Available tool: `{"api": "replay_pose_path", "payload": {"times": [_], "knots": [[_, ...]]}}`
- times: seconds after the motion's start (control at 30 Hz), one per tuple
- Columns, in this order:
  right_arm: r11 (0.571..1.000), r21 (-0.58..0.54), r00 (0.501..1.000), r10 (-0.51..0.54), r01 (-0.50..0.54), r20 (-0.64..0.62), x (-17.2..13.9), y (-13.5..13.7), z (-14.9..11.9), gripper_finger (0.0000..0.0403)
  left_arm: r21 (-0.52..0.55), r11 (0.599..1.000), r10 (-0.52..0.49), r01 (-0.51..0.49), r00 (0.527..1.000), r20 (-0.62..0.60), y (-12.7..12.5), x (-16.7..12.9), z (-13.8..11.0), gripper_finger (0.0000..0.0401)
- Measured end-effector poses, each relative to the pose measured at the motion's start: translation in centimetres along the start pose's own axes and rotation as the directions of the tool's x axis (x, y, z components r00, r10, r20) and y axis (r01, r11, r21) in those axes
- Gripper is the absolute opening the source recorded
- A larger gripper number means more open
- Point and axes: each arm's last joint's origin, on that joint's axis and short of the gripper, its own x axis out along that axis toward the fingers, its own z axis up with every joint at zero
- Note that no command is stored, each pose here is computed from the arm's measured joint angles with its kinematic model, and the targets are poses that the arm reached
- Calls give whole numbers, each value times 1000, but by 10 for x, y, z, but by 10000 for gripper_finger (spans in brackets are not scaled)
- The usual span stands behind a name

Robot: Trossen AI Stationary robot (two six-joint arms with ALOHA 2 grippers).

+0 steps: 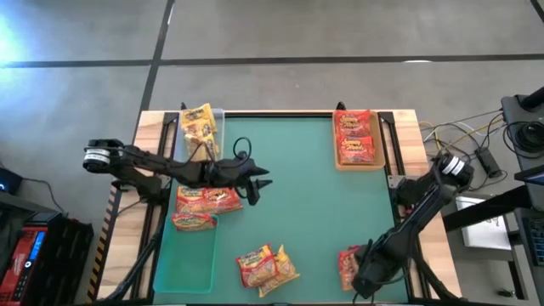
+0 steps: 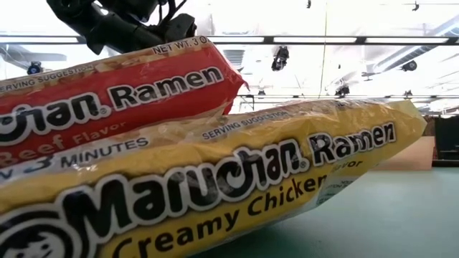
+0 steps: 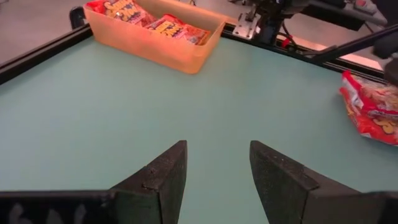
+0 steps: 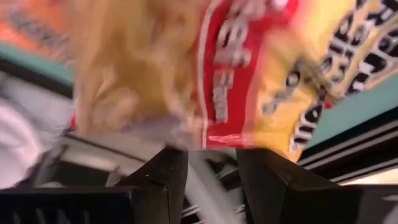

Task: Sort Maruchan noodles
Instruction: Put the red noodle pack into the green bin

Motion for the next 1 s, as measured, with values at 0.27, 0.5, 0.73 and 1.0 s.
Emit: {"api": "replay_pose_path", "payload": {"times": [0.27,0.5,0.73,1.0], "knots": [[994,-93,989,-45,58,142,-2,-1,23,127,1,1000,-16,16,1000,20,-4,-1,1,158],[974,-222,879,68,44,472,-26,3,47,127,1,1000,-19,19,1000,22,-4,-1,1,158],[957,-249,679,87,145,729,-48,5,77,127,5,1000,-19,18,1000,22,-4,-1,1,158],[949,-99,277,13,300,961,-76,3,110,127,5,1000,-19,18,1000,22,-4,-1,1,158]]}}
